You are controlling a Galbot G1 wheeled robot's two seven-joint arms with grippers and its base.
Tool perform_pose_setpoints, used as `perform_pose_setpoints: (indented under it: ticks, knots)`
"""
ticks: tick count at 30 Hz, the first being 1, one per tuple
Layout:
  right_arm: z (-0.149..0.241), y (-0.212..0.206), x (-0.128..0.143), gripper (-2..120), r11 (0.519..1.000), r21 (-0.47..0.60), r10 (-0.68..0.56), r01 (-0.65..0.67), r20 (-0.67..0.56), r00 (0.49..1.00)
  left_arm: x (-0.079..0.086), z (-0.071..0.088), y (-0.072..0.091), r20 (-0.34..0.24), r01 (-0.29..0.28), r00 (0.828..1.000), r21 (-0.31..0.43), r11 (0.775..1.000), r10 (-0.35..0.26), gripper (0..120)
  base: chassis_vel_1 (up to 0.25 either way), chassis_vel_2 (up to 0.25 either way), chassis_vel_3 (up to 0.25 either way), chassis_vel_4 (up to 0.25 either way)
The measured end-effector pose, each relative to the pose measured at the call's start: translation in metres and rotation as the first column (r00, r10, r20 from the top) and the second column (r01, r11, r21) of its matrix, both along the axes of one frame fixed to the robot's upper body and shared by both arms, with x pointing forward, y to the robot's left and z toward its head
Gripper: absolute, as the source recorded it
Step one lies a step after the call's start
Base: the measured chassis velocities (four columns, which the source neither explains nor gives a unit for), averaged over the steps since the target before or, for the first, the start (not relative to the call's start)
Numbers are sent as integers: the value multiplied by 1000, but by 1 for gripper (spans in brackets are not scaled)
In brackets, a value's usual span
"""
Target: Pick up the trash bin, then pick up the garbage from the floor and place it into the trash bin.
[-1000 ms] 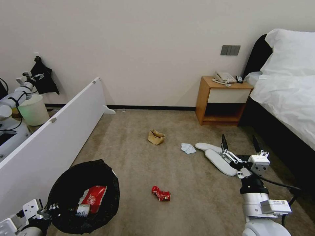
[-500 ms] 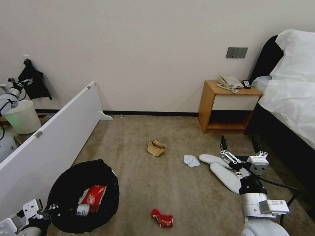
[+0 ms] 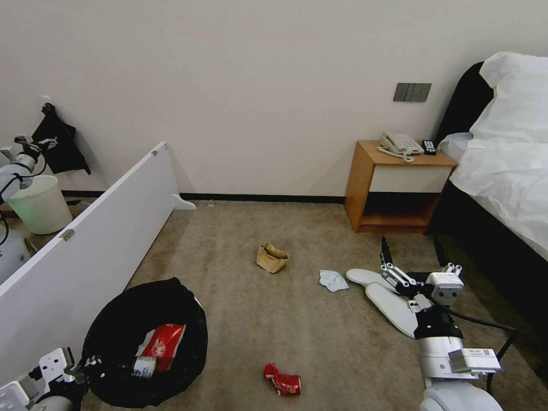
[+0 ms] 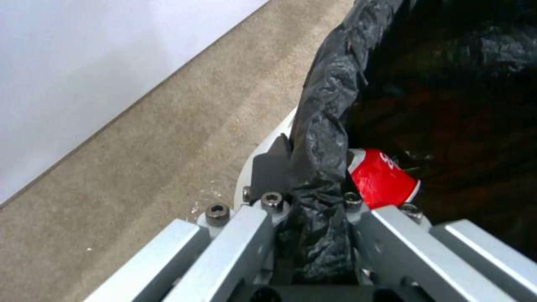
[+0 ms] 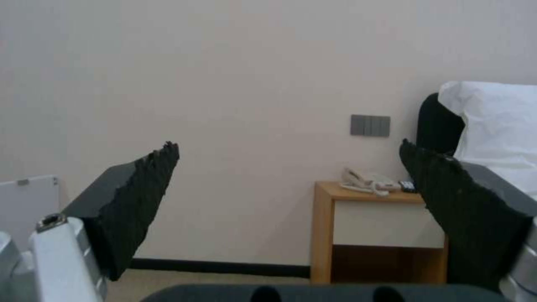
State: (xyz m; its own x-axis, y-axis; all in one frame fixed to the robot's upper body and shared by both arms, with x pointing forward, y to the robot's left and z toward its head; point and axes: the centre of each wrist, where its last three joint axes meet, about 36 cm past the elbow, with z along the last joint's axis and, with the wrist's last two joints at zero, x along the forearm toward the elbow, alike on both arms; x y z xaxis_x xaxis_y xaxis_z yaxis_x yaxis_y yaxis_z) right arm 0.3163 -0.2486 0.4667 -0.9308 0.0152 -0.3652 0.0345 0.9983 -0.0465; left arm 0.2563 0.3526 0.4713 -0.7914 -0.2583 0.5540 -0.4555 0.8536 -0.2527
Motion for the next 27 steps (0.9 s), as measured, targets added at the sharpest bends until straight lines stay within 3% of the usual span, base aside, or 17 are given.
perform_pose_setpoints:
  ticks: [3,6,9,12,14,18,20,21,23,24,26,27]
  knots:
    - [2,-3,1,100,1000,-16,5,-6,-24,1000,0,0,-1,0,1,1000,1,1000,-1,2,0,0,0,0]
    - [7,-6,2,100,999,-30,39,-43,-109,993,-1,1,-1,1,2,1000,2,1000,-2,2,0,0,0,0]
    - [26,-7,4,100,995,18,103,-102,-278,955,-2,3,2,4,0,1000,7,1000,0,2,0,0,0,0]
    - [32,-6,6,100,993,27,118,-115,-319,940,-3,4,3,5,-2,1000,8,1000,2,2,0,0,0,0]
    - [50,-2,12,100,986,56,167,-159,-439,883,-4,6,6,10,-9,1000,11,1000,9,2,0,0,0,0]
    - [59,1,18,100,977,94,210,-189,-519,829,-5,7,8,10,-13,1000,13,1000,13,2,0,0,0,0]
    - [69,2,25,100,960,154,279,-236,-626,728,-4,8,8,13,-9,1000,15,1000,8,2,0,0,0,0]
    - [69,2,25,100,960,154,279,-236,-626,728,-4,8,8,13,-9,1000,15,1000,8,2,0,0,0,0]
    - [72,-1,28,100,949,176,308,-262,-701,644,1,5,8,10,3,1000,12,1000,-3,2,0,0,0,0]
    - [72,-1,28,100,949,176,308,-262,-701,644,1,5,8,10,3,1000,12,1000,-3,2,0,0,0,0]
    - [70,-5,32,100,937,202,331,-286,-778,533,5,0,8,-1,12,1000,5,1000,-12,2,0,0,0,0]
    - [70,-5,32,100,937,202,331,-286,-778,533,5,0,8,-1,12,1000,5,1000,-12,2,0,0,0,0]
